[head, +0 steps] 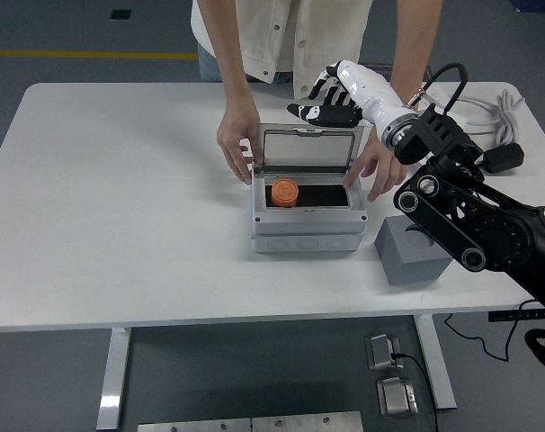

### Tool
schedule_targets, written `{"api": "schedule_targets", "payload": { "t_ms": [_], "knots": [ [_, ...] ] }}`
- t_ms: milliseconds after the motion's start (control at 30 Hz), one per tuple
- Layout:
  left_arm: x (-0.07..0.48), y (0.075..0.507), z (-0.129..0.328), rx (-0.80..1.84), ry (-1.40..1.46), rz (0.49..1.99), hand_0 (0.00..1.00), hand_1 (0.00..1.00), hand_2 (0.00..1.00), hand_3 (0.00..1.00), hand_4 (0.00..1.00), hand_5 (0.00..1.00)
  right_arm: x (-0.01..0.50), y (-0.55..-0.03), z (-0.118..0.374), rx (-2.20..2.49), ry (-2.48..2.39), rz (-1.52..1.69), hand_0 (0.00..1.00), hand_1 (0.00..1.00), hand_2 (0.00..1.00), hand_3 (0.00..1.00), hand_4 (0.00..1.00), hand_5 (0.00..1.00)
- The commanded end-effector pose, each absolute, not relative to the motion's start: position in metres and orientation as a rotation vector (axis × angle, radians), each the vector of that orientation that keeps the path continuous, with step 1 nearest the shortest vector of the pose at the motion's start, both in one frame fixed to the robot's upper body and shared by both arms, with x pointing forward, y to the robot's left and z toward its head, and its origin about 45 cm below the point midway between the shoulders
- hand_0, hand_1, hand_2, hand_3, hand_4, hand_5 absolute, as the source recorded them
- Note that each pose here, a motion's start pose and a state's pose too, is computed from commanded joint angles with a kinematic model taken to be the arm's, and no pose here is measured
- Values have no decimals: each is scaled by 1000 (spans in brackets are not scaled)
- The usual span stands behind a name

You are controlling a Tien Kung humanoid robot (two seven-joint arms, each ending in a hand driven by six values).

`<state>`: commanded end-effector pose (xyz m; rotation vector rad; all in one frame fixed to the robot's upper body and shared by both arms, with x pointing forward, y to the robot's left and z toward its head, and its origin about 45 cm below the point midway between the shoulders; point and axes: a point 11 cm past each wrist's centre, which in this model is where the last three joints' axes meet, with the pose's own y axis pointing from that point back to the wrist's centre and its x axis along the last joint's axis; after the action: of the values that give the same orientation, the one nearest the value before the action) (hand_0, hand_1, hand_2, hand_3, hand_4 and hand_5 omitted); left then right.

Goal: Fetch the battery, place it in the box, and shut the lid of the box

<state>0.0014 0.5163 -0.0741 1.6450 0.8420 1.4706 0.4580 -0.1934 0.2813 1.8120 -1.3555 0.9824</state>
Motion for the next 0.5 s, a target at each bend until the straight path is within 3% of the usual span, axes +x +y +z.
{"api": "schedule_targets", "payload": {
  "t_ms": [33,67,233,267,433,467,500],
  "knots": [
    [2,516,-74,1645,842,1470,429,567,519,487,132,2,459,-193,278,1813,-1352,974,306,349,393,497,884,647],
    [2,516,-74,1645,841,1469,429,567,519,487,132,2,459,-194,274,1813,-1347,965,463,417,450,616,894,693],
    [3,515,-75,1643,839,1465,429,567,519,487,132,2,461,-196,260,1801,-1331,936,463,417,450,616,894,693],
    [3,514,-75,1644,839,1464,429,566,518,487,130,2,461,-197,259,1800,-1331,935,608,546,513,633,890,699],
    [3,514,-75,1646,840,1462,429,566,518,487,130,2,462,-197,260,1798,-1334,937,608,546,513,633,890,699],
    [3,515,-75,1647,839,1462,429,566,518,487,130,2,462,-197,261,1797,-1334,937,797,695,661,651,901,737],
    [3,515,-75,1647,839,1462,429,566,518,487,130,2,462,-197,261,1797,-1334,937,797,695,661,651,901,737]
  ]
}}
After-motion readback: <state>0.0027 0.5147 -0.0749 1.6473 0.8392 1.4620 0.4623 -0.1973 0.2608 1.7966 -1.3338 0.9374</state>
